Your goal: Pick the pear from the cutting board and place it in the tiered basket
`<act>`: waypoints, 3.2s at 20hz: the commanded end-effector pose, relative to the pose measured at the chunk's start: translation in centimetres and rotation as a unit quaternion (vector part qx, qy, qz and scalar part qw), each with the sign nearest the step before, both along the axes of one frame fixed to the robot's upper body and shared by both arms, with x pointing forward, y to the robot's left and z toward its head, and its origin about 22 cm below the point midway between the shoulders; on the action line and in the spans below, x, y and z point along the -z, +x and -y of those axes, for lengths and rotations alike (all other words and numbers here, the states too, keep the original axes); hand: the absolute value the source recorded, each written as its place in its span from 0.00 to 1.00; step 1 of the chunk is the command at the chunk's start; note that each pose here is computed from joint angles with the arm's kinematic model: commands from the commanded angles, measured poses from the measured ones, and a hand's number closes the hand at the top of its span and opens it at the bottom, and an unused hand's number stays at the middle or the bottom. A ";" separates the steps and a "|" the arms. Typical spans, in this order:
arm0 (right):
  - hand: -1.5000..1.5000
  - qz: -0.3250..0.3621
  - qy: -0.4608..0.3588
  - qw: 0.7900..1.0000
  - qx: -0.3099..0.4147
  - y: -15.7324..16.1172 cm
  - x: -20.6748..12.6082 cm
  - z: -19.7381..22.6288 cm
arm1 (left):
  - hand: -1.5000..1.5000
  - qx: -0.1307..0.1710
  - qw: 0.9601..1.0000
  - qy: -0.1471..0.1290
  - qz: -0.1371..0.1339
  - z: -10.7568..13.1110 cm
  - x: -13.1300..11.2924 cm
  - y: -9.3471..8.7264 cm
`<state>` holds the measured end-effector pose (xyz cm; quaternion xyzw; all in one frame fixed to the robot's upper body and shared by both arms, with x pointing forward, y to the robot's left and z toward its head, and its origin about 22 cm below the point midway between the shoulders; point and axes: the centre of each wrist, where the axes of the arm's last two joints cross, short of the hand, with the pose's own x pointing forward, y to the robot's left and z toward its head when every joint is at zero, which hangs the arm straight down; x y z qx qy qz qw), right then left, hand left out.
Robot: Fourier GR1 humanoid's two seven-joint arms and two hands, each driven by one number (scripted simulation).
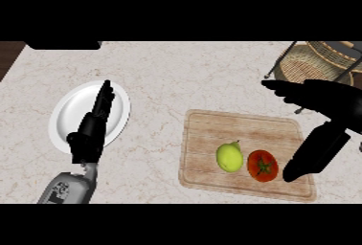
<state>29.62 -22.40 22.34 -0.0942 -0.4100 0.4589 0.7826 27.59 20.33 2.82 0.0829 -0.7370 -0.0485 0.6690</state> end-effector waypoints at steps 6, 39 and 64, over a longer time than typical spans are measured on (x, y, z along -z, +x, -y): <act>0.00 -0.018 -0.074 0.996 -0.039 0.7 -0.1 0.1 | 0.50 -0.005 1.000 -0.002 0.006 0.0 -0.5 0.6; 0.00 -0.026 -0.076 0.996 -0.024 -1.1 9.8 -2.0 | 0.50 -0.001 1.000 0.001 0.009 -0.7 0.5 -0.6; 0.00 -0.059 -0.069 0.996 -0.023 0.4 16.9 -6.5 | 0.50 0.002 1.000 -0.004 -0.004 1.2 -1.2 0.2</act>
